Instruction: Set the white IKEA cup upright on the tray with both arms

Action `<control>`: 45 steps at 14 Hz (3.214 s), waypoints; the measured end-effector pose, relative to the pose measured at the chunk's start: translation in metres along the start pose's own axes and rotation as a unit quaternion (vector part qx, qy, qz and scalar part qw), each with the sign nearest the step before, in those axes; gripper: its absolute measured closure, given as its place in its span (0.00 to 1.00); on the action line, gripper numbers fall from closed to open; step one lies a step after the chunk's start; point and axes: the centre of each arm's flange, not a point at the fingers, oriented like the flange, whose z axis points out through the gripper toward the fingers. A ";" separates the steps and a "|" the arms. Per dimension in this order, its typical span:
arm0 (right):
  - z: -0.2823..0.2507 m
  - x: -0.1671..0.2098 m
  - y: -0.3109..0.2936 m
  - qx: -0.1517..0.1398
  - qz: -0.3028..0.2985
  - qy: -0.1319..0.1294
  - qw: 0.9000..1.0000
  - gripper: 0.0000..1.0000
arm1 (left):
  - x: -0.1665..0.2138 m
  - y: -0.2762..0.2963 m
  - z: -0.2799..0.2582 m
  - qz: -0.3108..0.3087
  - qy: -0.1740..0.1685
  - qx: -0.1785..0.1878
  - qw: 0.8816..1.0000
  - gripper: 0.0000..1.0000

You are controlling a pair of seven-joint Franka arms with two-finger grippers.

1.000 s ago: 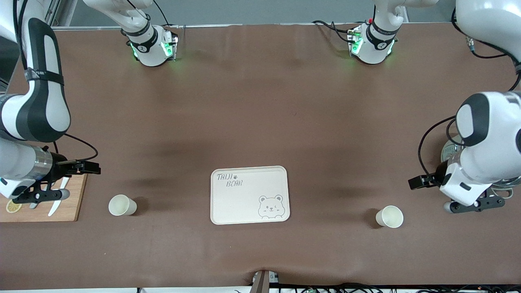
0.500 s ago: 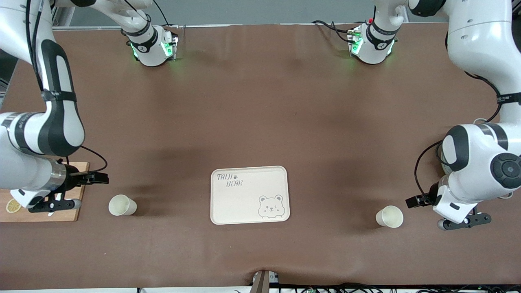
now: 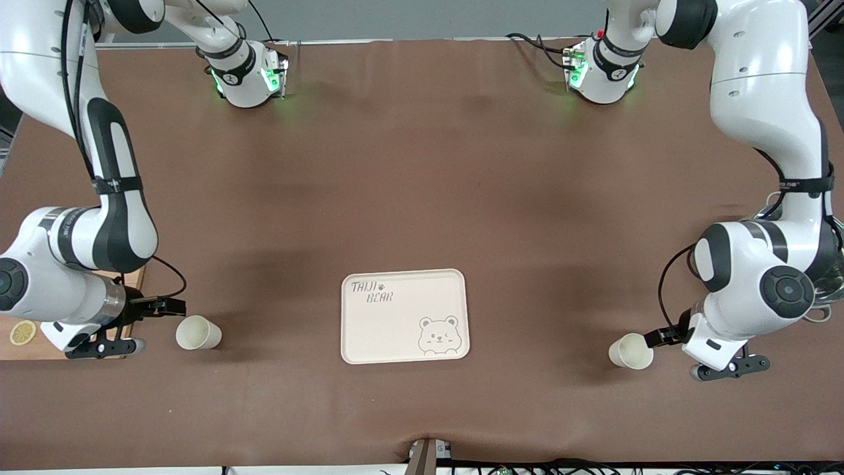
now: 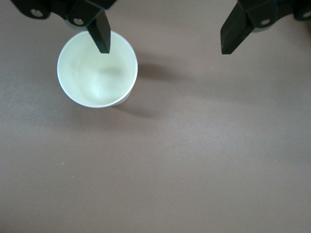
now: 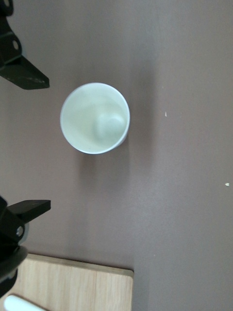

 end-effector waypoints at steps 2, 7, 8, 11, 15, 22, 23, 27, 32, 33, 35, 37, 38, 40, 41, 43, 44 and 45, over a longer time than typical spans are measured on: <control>0.014 0.002 0.002 -0.001 0.001 0.000 1.000 0.00 | -0.001 0.003 0.015 0.001 0.002 -0.001 1.000 0.00; 0.033 0.009 0.009 -0.007 0.005 0.027 1.000 0.00 | -0.004 0.006 0.045 0.003 0.002 -0.001 1.000 0.00; 0.035 0.011 0.009 -0.008 0.004 0.032 0.999 0.00 | -0.004 0.006 0.049 0.003 0.001 -0.001 1.000 0.00; 0.049 0.015 0.008 -0.011 0.003 0.048 0.999 0.00 | -0.005 0.008 0.050 -0.008 -0.002 -0.014 1.000 0.19; 0.070 0.016 0.007 -0.011 0.003 0.045 0.999 0.00 | -0.005 0.009 0.049 -0.013 -0.002 -0.021 1.000 0.59; 0.086 0.015 0.005 -0.010 0.001 0.038 0.999 0.00 | -0.002 0.019 0.040 -0.017 0.006 -0.035 0.999 0.97; 0.086 0.015 0.005 -0.010 0.001 0.038 0.999 0.00 | -0.001 0.019 0.038 -0.019 0.009 -0.036 0.999 0.97; 0.086 0.015 0.004 -0.009 0.000 0.038 0.999 0.33 | 0.003 0.036 0.012 -0.017 0.027 -0.041 0.999 0.97; 0.086 0.016 0.000 -0.009 -0.002 0.038 0.999 0.85 | -0.008 0.062 -0.012 -0.007 -0.006 -0.037 0.999 0.97; 0.085 0.016 -0.001 -0.007 -0.002 0.040 0.999 0.94 | -0.010 0.069 -0.016 -0.014 -0.010 -0.036 0.999 0.97; 0.082 0.018 -0.004 -0.006 -0.004 0.042 0.999 0.96 | -0.018 0.093 -0.021 -0.032 -0.011 -0.035 0.999 0.97; 0.082 0.018 -0.004 -0.006 -0.004 0.042 0.999 0.96 | -0.029 0.124 -0.024 -0.052 -0.014 -0.030 0.998 0.97; 0.082 0.018 -0.004 -0.006 -0.004 0.042 0.999 0.96 | -0.036 0.141 -0.026 -0.061 -0.016 -0.026 0.998 0.97; 0.082 0.018 -0.004 -0.006 -0.004 0.043 0.999 0.96 | -0.050 0.173 -0.032 -0.081 -0.019 -0.022 0.996 0.97; 0.081 0.019 -0.005 -0.006 -0.004 0.043 0.999 0.96 | -0.057 0.187 -0.035 -0.091 -0.020 -0.022 0.995 0.97; 0.077 0.022 -0.013 -0.001 -0.008 0.049 0.999 0.96 | -0.070 0.214 -0.038 -0.111 -0.021 -0.023 0.993 0.97; 0.074 0.024 -0.019 0.007 -0.007 0.050 0.999 0.96 | -0.076 0.227 -0.041 -0.121 -0.020 -0.025 0.992 0.97; 0.070 0.026 -0.023 0.018 -0.003 0.044 0.999 0.96 | -0.083 0.240 -0.044 -0.130 -0.019 -0.026 0.991 0.97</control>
